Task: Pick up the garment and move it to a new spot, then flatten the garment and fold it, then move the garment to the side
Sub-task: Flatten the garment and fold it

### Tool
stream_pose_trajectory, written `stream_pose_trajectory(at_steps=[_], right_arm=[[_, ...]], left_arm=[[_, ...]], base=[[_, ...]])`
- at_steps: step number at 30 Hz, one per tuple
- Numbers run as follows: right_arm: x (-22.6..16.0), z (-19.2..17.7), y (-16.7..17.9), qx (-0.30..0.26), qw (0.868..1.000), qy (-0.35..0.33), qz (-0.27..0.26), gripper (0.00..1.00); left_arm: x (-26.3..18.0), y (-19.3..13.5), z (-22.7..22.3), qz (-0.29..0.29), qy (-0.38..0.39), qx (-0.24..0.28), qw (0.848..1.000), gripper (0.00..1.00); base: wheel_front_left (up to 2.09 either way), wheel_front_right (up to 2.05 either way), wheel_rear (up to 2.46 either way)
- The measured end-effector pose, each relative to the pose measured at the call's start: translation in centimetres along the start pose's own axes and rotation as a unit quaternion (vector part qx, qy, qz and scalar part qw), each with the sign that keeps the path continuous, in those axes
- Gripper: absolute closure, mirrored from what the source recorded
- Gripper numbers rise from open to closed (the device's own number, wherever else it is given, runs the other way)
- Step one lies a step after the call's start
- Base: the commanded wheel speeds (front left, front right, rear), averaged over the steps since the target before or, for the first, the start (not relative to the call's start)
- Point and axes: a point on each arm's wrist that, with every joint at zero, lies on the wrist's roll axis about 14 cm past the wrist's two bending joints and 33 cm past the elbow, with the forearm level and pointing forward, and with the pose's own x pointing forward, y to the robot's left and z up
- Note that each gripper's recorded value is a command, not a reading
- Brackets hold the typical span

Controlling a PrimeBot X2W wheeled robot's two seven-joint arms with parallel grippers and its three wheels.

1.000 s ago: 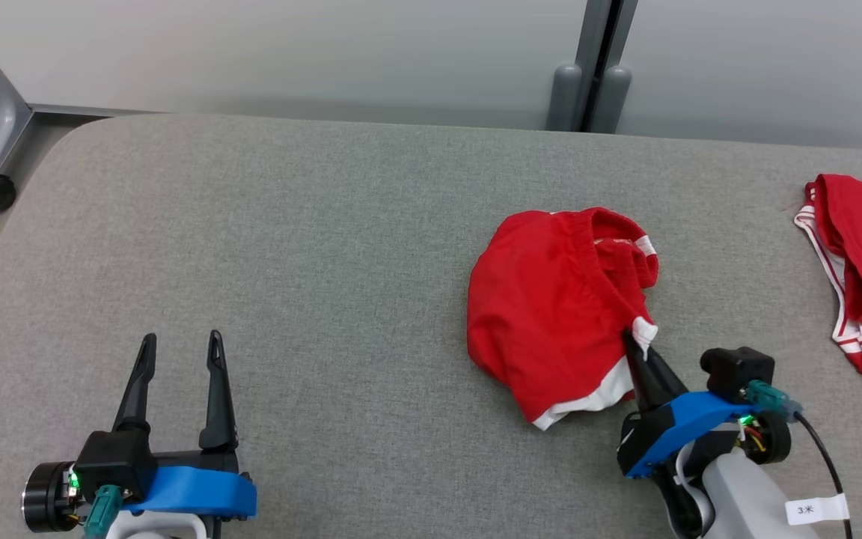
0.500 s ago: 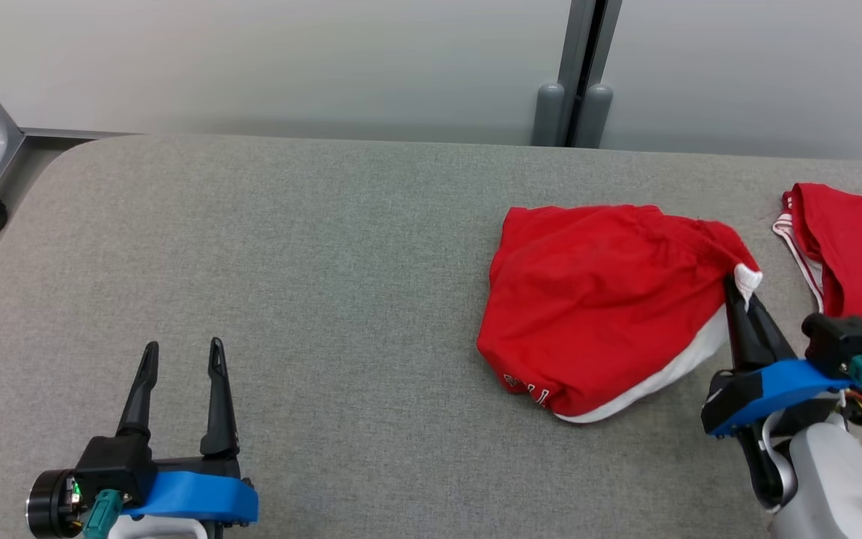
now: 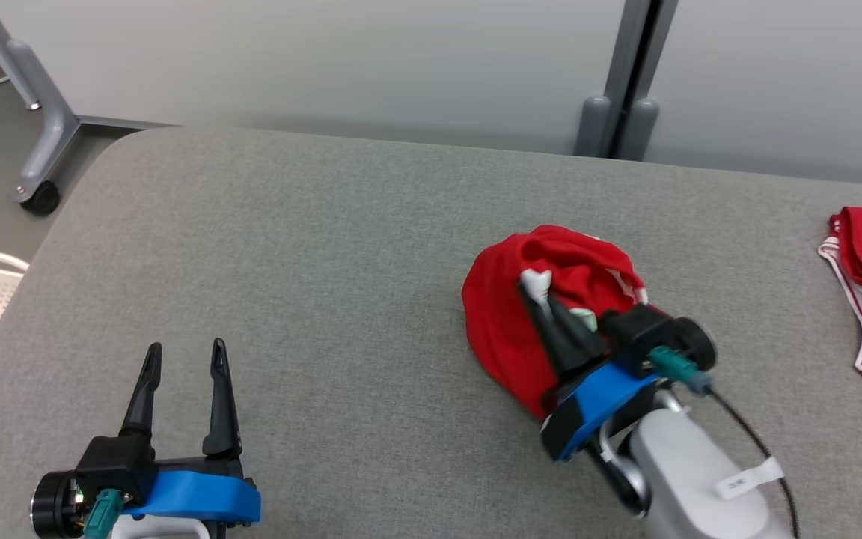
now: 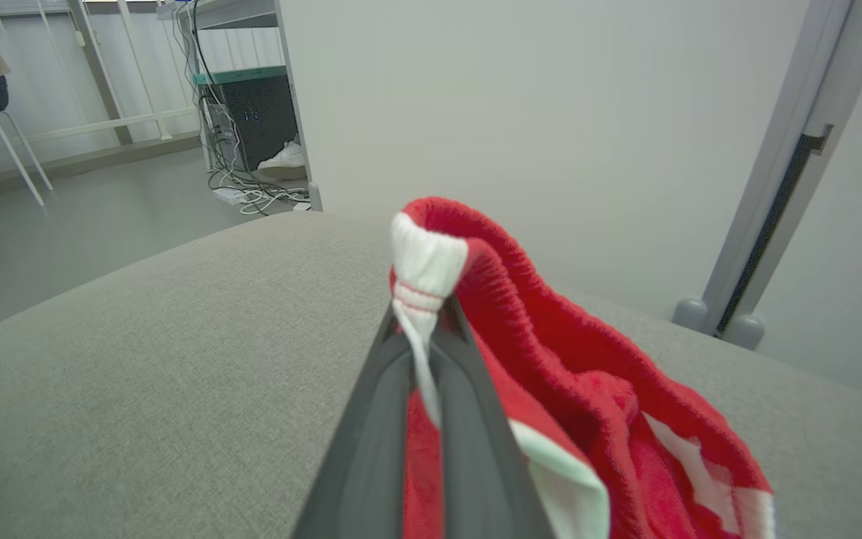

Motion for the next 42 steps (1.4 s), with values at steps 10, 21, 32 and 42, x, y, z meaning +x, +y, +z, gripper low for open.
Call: stream_pose_trajectory(at_steps=[10, 21, 32, 42], right_arm=[[-0.5, -5.2, 11.4, 0.025, 0.981, 0.081, 0.175, 1.00], [-4.0, -9.3, 15.9, 0.040, 0.956, 0.151, 0.249, 0.00], [-4.4, -8.0, 13.9, 0.037, 0.969, 0.128, 0.206, 0.00], [-6.4, -6.3, 2.6, 0.032, 0.995, 0.089, 0.023, 0.00]], left_arm=[[-0.8, 1.4, -0.7, 0.027, 0.012, -0.005, 1.000, 0.00], [-0.4, 0.8, -1.3, 0.024, 0.022, -0.011, 0.999, 0.00], [0.5, -1.0, -0.8, -0.003, 0.012, -0.014, 1.000, 0.00], [0.4, -1.9, -0.5, -0.020, 0.005, -0.009, 1.000, 0.00]], base=[[0.00, 0.00, 0.00], [0.00, 0.00, 0.00], [0.00, 0.00, 0.00], [0.00, 0.00, 0.00]])
